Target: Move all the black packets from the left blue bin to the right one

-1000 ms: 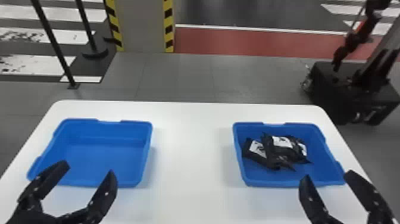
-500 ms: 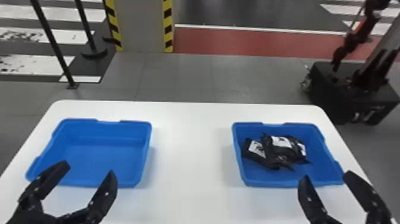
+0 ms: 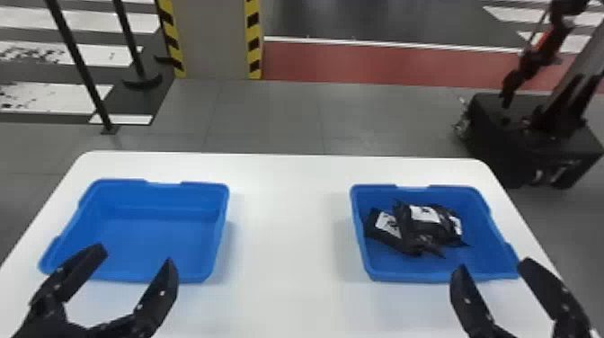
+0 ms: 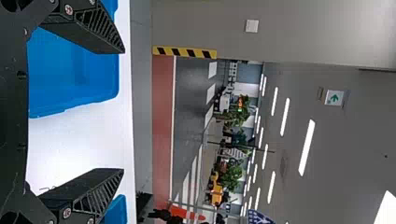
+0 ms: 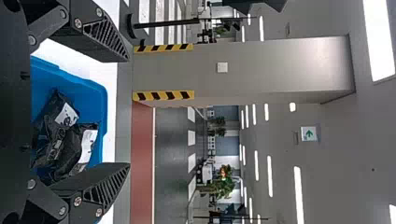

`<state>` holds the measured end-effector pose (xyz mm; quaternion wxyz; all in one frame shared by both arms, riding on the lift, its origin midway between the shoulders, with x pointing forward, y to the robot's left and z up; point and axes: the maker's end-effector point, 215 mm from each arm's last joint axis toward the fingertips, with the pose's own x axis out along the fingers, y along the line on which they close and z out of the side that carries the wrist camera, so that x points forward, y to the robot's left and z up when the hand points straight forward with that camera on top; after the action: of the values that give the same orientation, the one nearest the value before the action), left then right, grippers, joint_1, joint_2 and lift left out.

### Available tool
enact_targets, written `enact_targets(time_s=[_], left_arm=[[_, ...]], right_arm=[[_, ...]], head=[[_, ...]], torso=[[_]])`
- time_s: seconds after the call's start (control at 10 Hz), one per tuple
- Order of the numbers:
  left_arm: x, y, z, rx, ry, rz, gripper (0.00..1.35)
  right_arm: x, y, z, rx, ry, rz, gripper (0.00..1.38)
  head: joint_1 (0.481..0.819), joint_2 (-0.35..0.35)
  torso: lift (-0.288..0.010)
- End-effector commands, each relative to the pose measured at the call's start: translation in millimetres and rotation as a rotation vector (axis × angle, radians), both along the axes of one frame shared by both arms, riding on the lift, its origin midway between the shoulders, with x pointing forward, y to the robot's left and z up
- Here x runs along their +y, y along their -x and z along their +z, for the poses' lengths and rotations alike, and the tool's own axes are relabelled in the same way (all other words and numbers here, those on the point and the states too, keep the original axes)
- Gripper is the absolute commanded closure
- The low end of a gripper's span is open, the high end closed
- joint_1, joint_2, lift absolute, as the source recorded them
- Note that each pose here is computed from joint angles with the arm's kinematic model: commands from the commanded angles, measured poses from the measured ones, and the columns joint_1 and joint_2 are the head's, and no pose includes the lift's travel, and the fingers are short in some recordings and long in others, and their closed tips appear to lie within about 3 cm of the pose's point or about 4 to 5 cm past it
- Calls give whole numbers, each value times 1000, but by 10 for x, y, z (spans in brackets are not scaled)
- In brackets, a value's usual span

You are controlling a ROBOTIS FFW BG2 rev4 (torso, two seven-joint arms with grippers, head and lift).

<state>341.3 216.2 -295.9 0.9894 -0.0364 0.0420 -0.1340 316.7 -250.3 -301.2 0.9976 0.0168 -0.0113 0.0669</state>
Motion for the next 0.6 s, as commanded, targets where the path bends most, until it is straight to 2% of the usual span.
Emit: enact_targets(time_s=[0.0, 0.5], left_arm=[[0, 1, -11, 2, 2, 0, 125], [-13, 4, -28, 7, 9, -2, 127]], right_arm=[[-1, 0, -20, 7, -3, -1, 242], [2, -8, -24, 8, -11, -1, 242]], head=[[695, -61], [695, -62]], torso=[[-110], [-110]])
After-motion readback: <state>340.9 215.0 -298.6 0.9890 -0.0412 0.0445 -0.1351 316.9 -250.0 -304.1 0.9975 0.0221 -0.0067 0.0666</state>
